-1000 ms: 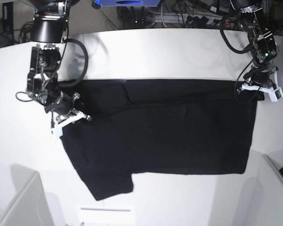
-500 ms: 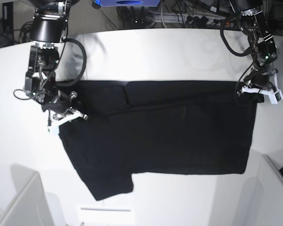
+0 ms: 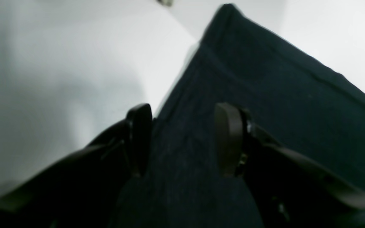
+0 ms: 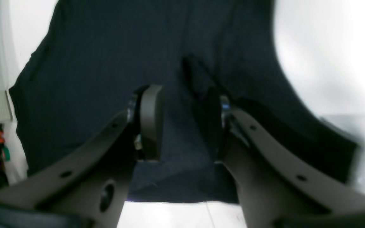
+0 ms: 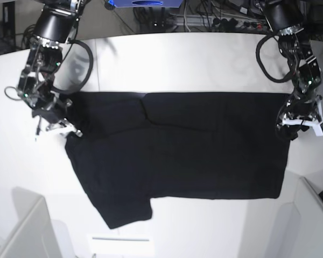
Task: Fold the T-shirt properly
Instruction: 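Carry the held shoulders toward the hem with both grippers, folding the shirt, then drag the shirt back toward the robot with both grippers, then release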
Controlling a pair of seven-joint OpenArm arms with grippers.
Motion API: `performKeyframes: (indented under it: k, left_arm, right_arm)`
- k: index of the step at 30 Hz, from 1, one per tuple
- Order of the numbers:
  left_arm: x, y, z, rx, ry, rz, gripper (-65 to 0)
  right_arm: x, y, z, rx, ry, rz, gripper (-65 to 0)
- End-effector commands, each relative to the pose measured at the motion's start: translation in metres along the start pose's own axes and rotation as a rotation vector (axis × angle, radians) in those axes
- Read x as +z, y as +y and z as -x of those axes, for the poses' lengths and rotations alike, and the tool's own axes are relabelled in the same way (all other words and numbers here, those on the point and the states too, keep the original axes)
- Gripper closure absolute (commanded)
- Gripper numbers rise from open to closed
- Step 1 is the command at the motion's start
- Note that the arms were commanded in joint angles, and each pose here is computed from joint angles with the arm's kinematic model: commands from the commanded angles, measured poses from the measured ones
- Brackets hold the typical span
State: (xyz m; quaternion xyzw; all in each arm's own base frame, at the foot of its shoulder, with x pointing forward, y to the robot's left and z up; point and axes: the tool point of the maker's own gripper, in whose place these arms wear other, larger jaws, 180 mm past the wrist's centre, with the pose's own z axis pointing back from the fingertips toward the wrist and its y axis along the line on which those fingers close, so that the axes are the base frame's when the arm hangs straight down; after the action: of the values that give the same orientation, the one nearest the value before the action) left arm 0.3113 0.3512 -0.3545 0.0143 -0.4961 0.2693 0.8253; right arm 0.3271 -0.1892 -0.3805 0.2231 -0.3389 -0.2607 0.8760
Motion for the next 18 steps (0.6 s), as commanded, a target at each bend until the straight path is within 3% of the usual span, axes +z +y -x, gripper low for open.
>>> performKeyframes:
  k: [1,5,9,14,18]
  left_arm:
    - [0.001,-0.003,-0.021,-0.004,-0.06,0.014,-31.6]
    - [0.016,0.004,-0.034,-0.011,-0.107,0.004,-31.6]
    - [0.041,0.025,-0.039,0.018,-0.155,-0.049,-31.8]
    - [0.06,0.053,-0.019,0.0,-0.119,-0.092,-31.8]
    - [0.069,0.065,0.006,0.035,-0.072,-0.088,-32.4]
  right_arm:
    - [0.01,0.008,-0.02,0.012,-0.078,-0.025,-21.6]
    - [0.038,0.003,-0.025,-0.008,-0.201,-0.011,-21.9]
    - [0.058,-0.008,-0.013,-0.06,-0.259,0.018,-22.2]
    - [0.077,-0.034,0.012,-0.158,-0.269,0.083,-24.6]
    - [0.083,-0.039,0.03,-0.24,-0.241,0.041,-29.0]
